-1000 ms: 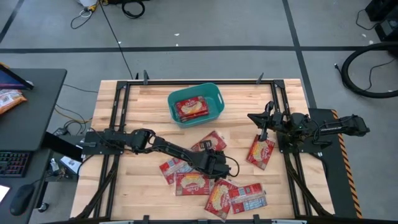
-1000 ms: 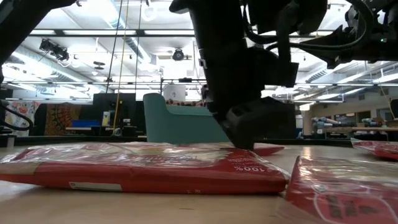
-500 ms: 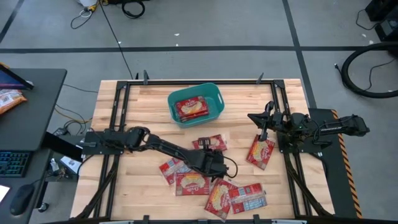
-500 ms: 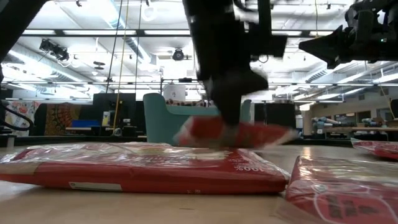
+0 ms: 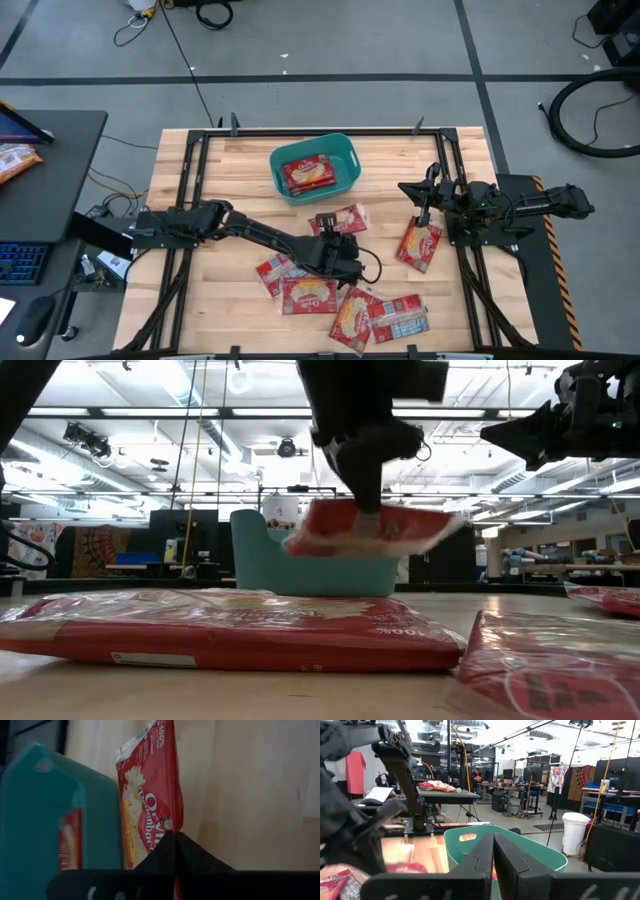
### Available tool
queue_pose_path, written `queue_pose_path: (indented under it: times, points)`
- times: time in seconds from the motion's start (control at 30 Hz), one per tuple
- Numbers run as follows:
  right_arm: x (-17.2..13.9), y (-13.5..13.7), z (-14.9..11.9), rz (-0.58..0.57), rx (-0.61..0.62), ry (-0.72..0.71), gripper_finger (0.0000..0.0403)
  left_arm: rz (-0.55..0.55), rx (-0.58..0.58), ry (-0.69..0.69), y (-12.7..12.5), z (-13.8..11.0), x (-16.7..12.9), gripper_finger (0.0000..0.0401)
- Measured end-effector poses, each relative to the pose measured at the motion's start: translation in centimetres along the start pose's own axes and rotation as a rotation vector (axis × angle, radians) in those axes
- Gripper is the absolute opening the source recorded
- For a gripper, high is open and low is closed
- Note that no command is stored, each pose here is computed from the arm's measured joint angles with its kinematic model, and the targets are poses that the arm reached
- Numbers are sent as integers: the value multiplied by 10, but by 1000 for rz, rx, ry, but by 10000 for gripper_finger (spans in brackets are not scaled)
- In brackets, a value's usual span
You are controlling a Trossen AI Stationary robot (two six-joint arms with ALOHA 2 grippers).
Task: Sort popcorn bags into baskets
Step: Put the red popcorn bag into the green bin
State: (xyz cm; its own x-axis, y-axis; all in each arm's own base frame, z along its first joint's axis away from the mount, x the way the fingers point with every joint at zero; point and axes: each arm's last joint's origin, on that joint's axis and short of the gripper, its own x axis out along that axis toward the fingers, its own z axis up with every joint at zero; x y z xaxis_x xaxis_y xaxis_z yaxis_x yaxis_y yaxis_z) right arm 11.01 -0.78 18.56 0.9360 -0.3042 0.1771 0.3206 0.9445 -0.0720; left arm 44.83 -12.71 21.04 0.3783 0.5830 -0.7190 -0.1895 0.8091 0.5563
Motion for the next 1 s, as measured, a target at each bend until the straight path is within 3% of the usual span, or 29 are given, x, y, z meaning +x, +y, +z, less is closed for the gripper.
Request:
queue_pose_path:
  times: [0.2,0.37,0.77,1.0]
  points:
    - [0,0,0,0,0,-1,20,110,-16,-1,31,-3,-25,1]
    - [0,0,0,0,0,0,20,180,-8,9,51,-4,-29,1]
    - [0,0,0,0,0,0,20,232,113,168,76,-18,24,1]
    - [0,0,0,0,0,0,20,200,151,238,92,-31,69,1]
